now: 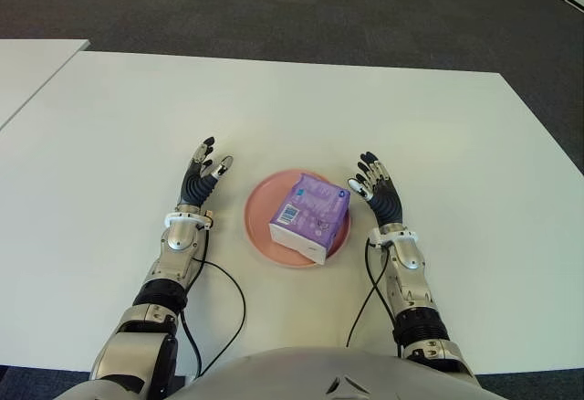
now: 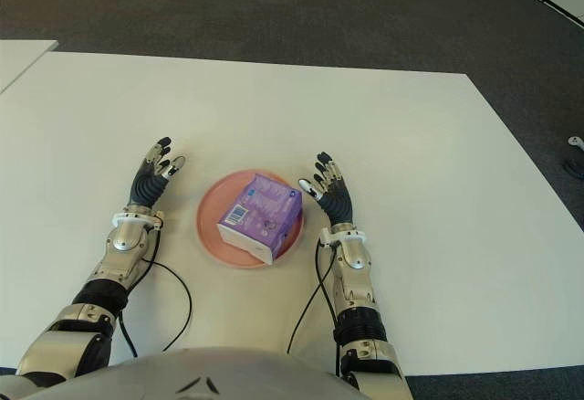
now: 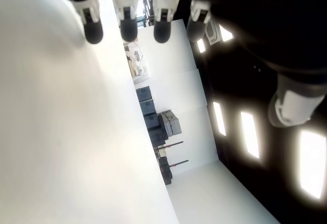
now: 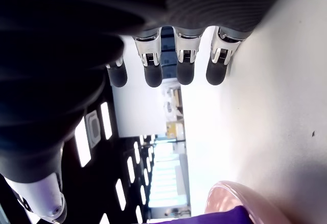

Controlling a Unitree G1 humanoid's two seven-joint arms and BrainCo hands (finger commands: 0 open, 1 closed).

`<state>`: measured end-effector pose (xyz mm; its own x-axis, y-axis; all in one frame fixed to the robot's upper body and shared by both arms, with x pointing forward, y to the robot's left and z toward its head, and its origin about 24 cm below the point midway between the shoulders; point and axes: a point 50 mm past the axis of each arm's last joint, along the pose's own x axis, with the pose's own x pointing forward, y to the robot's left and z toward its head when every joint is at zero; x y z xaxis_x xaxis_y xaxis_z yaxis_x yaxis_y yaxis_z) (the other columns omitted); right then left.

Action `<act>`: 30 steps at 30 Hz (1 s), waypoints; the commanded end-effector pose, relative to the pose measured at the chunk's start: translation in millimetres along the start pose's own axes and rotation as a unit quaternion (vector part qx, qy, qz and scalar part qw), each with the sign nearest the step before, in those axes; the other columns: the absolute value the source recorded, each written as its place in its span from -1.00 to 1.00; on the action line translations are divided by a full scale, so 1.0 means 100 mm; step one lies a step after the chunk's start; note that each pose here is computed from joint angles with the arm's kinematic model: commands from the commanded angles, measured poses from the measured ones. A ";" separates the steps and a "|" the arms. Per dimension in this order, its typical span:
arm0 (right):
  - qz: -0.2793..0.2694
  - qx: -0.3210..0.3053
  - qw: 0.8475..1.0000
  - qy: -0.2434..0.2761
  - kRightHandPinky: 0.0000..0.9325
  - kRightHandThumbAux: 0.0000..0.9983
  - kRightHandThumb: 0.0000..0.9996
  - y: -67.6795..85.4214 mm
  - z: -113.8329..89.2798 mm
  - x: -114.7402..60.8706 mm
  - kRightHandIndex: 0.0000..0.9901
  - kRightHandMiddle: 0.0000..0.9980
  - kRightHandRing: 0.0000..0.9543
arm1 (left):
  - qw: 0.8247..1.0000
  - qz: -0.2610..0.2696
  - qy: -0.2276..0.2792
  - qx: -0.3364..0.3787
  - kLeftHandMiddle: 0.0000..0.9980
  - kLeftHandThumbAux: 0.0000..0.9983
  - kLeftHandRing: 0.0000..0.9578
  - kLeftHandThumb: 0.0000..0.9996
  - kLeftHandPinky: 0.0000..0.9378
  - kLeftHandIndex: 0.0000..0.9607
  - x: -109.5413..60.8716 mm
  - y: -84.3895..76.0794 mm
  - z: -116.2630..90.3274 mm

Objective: Put the tissue paper into the plate.

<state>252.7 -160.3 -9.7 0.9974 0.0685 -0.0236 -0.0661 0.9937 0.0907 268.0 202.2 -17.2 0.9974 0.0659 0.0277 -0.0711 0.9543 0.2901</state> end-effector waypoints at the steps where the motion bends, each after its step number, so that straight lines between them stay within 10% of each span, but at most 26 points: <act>1: -0.016 0.017 0.995 0.096 -1.00 0.40 -0.93 -0.03 -0.37 -0.25 -1.00 -1.00 -1.00 | 0.997 -0.006 0.072 0.014 -1.00 -0.13 -1.00 -1.00 -1.00 -1.00 -0.21 -0.06 -0.31; 30: -0.017 0.013 0.995 0.096 -1.00 0.40 -0.93 -0.06 -0.34 -0.24 -1.00 -1.00 -1.00 | 0.992 -0.006 0.074 -0.098 -1.00 -0.19 -1.00 -1.00 -1.00 -1.00 -0.28 -0.18 -0.32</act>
<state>251.5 -160.8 -9.3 0.9971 0.0722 -0.0244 -0.0697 0.9936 0.0892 270.1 201.9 -20.7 0.9953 0.0906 0.0356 -0.0947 0.9859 0.1379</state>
